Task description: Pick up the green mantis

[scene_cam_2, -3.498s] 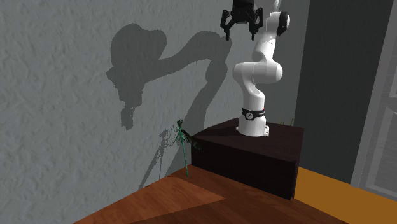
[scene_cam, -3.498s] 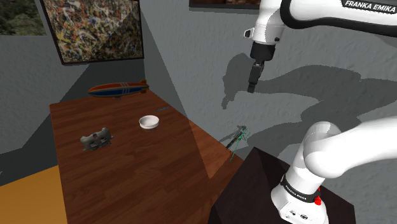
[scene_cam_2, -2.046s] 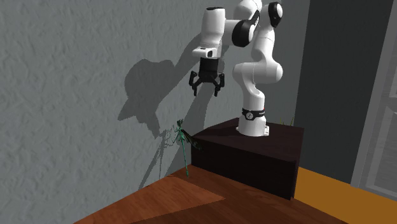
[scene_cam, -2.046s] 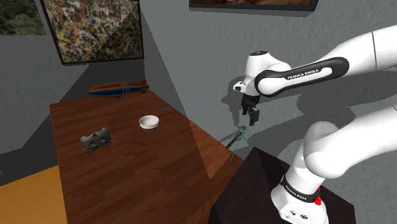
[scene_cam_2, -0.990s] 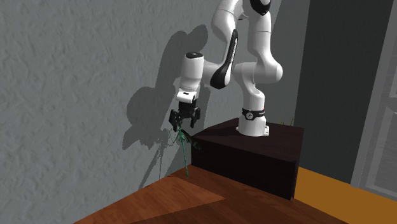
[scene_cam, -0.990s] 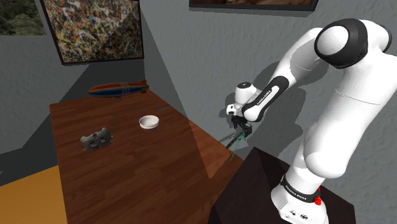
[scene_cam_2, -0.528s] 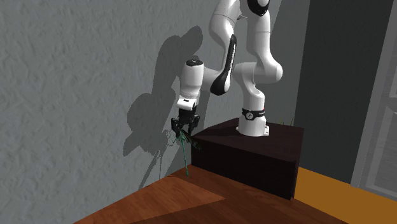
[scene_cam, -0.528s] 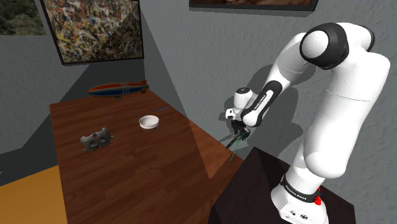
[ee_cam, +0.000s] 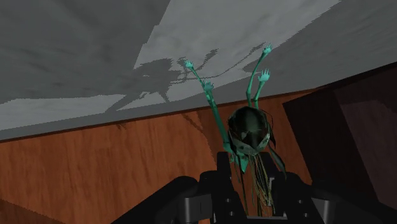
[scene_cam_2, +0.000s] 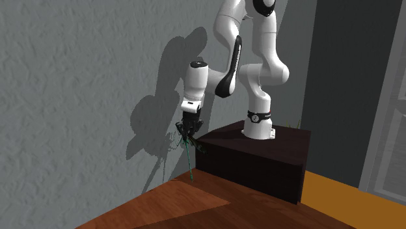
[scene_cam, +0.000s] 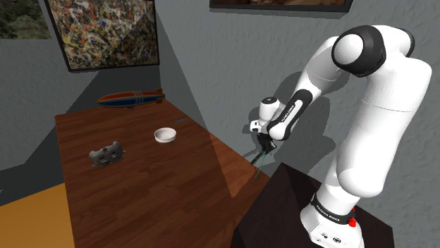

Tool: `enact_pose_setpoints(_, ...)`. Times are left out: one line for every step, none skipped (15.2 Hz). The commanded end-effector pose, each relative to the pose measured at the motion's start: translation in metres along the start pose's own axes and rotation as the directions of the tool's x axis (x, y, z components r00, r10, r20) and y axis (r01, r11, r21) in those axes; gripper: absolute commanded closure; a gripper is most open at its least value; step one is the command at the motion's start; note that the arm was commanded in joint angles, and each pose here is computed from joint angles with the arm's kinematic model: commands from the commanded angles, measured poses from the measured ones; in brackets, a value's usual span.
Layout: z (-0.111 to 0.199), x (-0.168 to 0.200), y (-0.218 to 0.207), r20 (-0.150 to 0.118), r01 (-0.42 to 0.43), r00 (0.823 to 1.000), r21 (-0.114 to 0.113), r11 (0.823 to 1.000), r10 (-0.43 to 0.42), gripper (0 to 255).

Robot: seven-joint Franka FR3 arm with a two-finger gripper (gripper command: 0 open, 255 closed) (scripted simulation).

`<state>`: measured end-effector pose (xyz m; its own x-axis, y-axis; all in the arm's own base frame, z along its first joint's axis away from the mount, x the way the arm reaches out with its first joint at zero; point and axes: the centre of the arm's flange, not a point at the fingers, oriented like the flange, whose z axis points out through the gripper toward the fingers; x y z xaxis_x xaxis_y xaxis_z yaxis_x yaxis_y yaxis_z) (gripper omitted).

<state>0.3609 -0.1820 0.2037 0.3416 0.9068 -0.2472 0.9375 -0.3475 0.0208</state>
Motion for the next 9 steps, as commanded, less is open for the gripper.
enact_pose_setpoints(0.000, 0.000, 0.000, 0.000, 0.000, 1.000, 0.001, 1.000, 0.000, 255)
enact_pose_setpoints(-0.005, -0.001, 0.000, 0.000, 0.000, 1.000, 0.001, 1.000, 0.000, 255)
enact_pose_setpoints(-0.010, -0.002, 0.000, 0.000, 0.000, 1.000, 0.001, 1.000, 0.000, 255)
enact_pose_setpoints(-0.015, -0.004, 0.000, 0.000, 0.000, 1.000, 0.001, 1.000, 0.000, 255)
enact_pose_setpoints(-0.020, -0.005, 0.000, 0.000, 0.000, 1.000, 0.001, 1.000, 0.000, 255)
enact_pose_setpoints(-0.026, -0.006, 0.000, 0.000, 0.000, 1.000, 0.001, 1.000, 0.000, 255)
enact_pose_setpoints(-0.031, -0.007, 0.001, 0.000, 0.000, 1.000, 0.001, 1.000, 0.000, 255)
enact_pose_setpoints(-0.036, -0.009, 0.001, 0.000, 0.000, 1.000, 0.001, 1.000, 0.000, 255)
enact_pose_setpoints(-0.041, -0.010, 0.001, 0.000, 0.000, 1.000, 0.001, 1.000, 0.000, 255)
